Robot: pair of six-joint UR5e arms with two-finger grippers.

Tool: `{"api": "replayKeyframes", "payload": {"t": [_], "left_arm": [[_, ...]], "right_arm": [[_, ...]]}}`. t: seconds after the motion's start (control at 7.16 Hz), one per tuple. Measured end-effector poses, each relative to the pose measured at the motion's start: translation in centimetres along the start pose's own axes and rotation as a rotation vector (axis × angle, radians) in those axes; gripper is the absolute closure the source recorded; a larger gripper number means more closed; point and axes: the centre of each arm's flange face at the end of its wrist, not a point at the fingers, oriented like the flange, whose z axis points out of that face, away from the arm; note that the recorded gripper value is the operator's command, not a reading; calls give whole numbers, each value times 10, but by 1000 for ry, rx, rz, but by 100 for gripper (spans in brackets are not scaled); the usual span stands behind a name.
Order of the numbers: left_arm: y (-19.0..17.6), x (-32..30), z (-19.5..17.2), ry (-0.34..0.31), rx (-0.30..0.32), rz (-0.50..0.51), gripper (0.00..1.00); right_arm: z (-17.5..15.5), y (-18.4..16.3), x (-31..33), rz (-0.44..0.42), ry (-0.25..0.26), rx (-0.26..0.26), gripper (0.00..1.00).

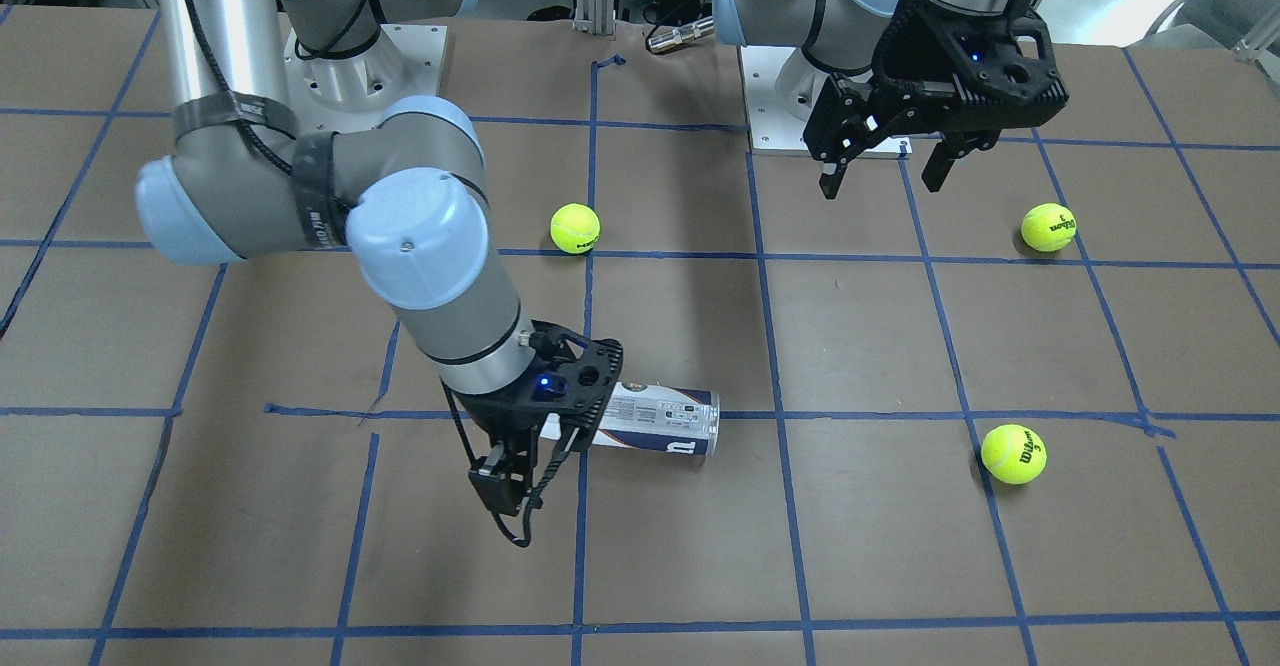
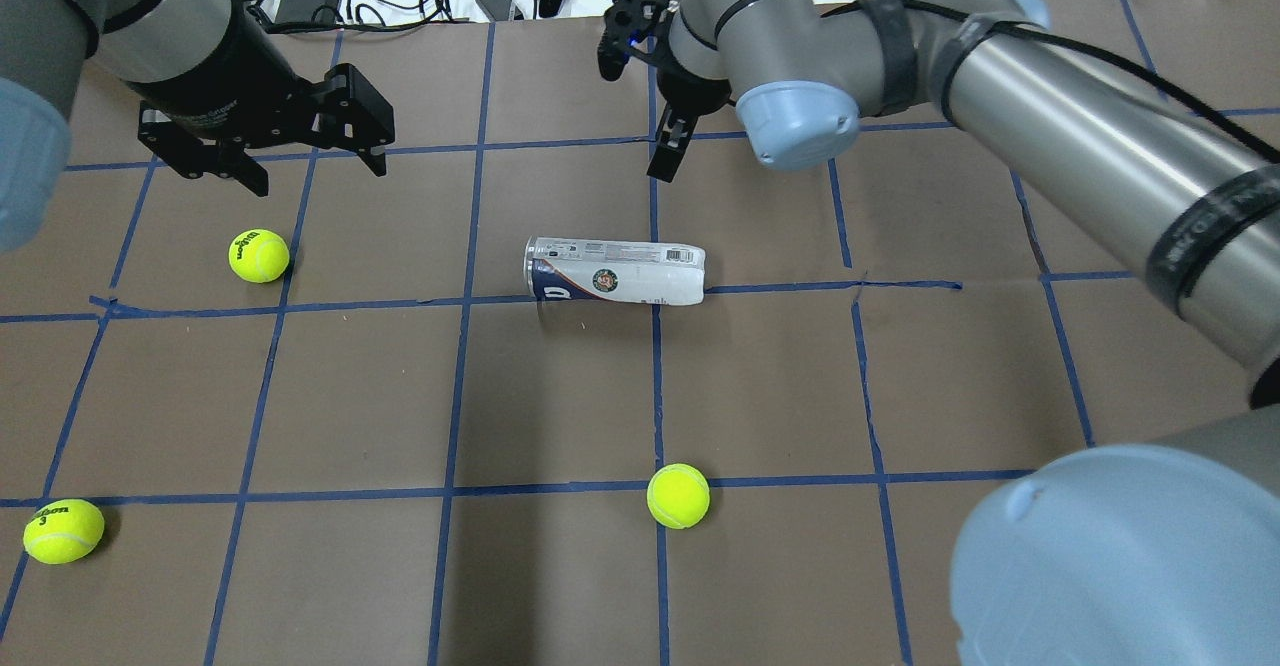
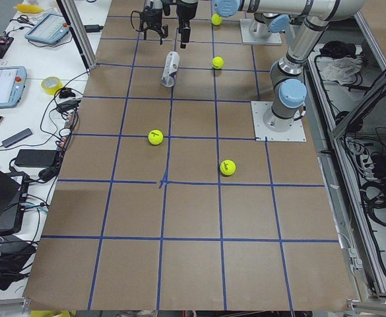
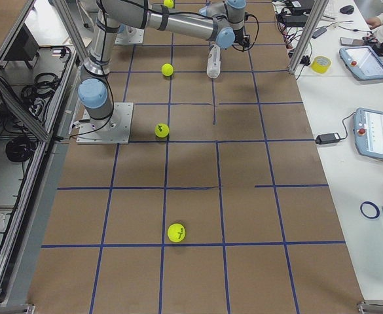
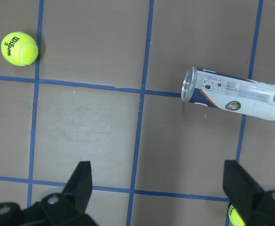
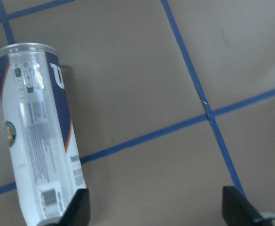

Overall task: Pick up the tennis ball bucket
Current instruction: 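Move the left gripper to the can's open end while the right arm withdraws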

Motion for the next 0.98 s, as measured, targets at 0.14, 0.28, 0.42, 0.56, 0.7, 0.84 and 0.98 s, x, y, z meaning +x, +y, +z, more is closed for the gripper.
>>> {"api": "replayKeyframes", "payload": {"t": [0.14,0.28,0.42,0.56,0.7,0.84,0.98], "left_arm": [[-1,-9,9,-9,-40,-20,0],[-3,-16,30,-19,-106,-40,0],[-8,-22,59,-24,-176,-50,0],[-17,-22,99,-6,-224,-48,0],[-29,-17,137,52,-236,-36,0],[-41,-10,170,125,-249,-15,0],[-52,-4,197,203,-254,3,0]], "right_arm": [[-21,29,25,73,18,-1,2],[-43,57,46,152,45,2,0],[-67,83,61,218,66,2,0],[-89,109,72,310,74,-7,0],[-110,137,83,421,87,-16,0],[-130,160,87,510,98,-25,0],[-144,172,83,603,79,-43,0]]}}
